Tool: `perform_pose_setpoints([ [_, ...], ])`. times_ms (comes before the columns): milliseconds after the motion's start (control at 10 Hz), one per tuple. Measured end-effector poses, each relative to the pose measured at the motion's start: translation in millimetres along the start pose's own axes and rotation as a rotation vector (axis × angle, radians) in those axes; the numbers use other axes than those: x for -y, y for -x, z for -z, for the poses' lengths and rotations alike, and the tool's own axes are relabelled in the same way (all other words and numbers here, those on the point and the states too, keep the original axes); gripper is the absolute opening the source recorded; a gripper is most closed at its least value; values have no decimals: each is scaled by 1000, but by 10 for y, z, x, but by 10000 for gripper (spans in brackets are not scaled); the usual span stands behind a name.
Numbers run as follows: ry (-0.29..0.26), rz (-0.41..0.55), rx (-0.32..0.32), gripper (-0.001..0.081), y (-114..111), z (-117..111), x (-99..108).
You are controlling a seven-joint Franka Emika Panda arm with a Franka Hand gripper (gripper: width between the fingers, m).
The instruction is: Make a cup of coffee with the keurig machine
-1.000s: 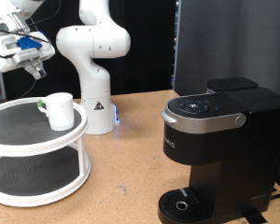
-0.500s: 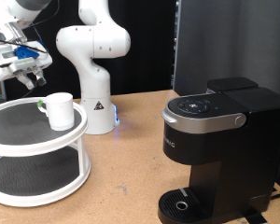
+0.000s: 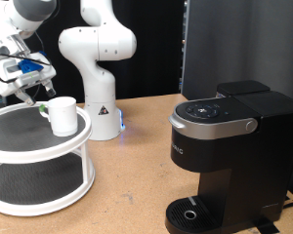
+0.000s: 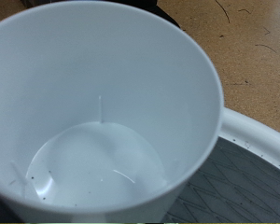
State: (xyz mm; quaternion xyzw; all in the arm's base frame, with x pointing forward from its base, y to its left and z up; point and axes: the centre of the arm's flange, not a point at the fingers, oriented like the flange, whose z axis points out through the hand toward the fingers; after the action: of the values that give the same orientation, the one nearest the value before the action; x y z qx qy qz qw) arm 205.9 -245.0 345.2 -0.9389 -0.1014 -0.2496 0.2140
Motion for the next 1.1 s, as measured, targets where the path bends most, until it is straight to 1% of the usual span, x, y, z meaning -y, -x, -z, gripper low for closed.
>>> perform_pose_setpoints([
  [100,-8,11,2,752,21,-30,-6],
  [200,-18,23,-2,795,54,-49,-12],
  [500,-66,55,-8,808,170,-108,-2],
  [600,-74,57,-9,808,193,-128,10],
  [1100,-79,54,-8,808,231,-192,38],
])
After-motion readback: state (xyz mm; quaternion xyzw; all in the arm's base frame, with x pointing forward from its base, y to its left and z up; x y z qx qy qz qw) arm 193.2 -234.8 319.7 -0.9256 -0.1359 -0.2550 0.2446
